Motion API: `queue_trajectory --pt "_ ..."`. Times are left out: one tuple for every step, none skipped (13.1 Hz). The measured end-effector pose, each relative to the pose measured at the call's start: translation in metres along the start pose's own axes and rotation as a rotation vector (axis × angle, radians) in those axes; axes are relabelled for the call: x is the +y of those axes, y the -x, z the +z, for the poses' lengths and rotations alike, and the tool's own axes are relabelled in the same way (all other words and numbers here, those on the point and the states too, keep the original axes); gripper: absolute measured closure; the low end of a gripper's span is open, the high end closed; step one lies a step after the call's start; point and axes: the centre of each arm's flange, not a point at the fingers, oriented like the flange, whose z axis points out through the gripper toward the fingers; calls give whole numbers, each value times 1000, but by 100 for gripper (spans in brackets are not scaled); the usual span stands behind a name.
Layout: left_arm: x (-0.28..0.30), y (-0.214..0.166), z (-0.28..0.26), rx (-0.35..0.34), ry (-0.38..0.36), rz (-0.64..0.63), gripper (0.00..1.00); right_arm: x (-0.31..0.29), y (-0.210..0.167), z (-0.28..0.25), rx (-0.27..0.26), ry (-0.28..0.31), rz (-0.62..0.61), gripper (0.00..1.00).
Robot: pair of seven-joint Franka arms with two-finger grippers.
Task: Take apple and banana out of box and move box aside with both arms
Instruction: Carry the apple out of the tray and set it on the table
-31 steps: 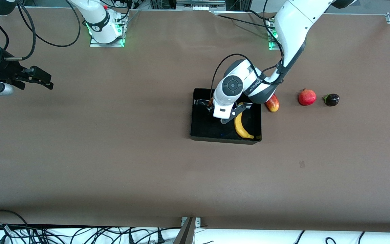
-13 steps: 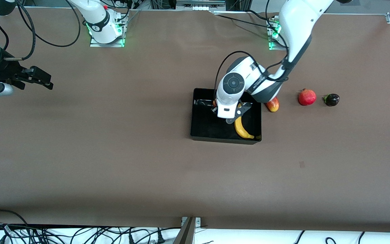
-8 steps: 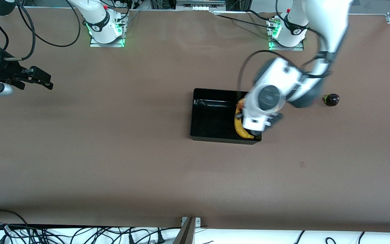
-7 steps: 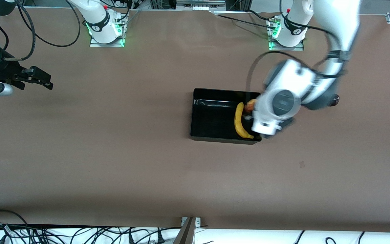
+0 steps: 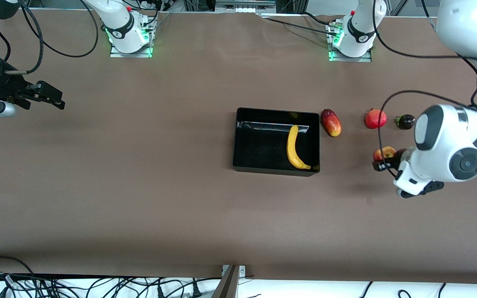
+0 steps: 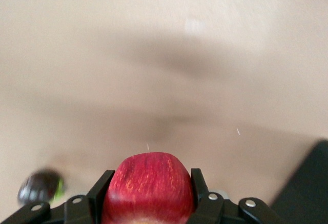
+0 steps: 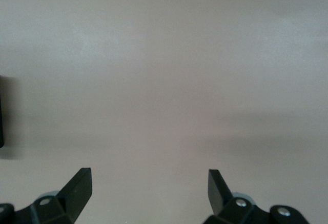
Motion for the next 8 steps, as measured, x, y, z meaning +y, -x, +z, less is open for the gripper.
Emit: queue_trajectory --pt "1 -12 21 24 13 2 35 0 0 0 0 0 0 0" --pt "4 -21 43 42 23 3 35 0 0 0 0 0 0 0" --pt "8 -27 64 60 33 6 35 0 0 0 0 0 0 0" --pt "11 -30 82 73 40 9 35 0 0 0 0 0 0 0" --pt "13 -31 97 85 47 11 35 0 0 0 0 0 0 0" --pt "13 -32 102 95 50 12 35 0 0 0 0 0 0 0" --pt "13 -31 102 98 50 12 35 0 0 0 0 0 0 0" --pt "13 -31 102 99 50 13 35 0 0 0 0 0 0 0"
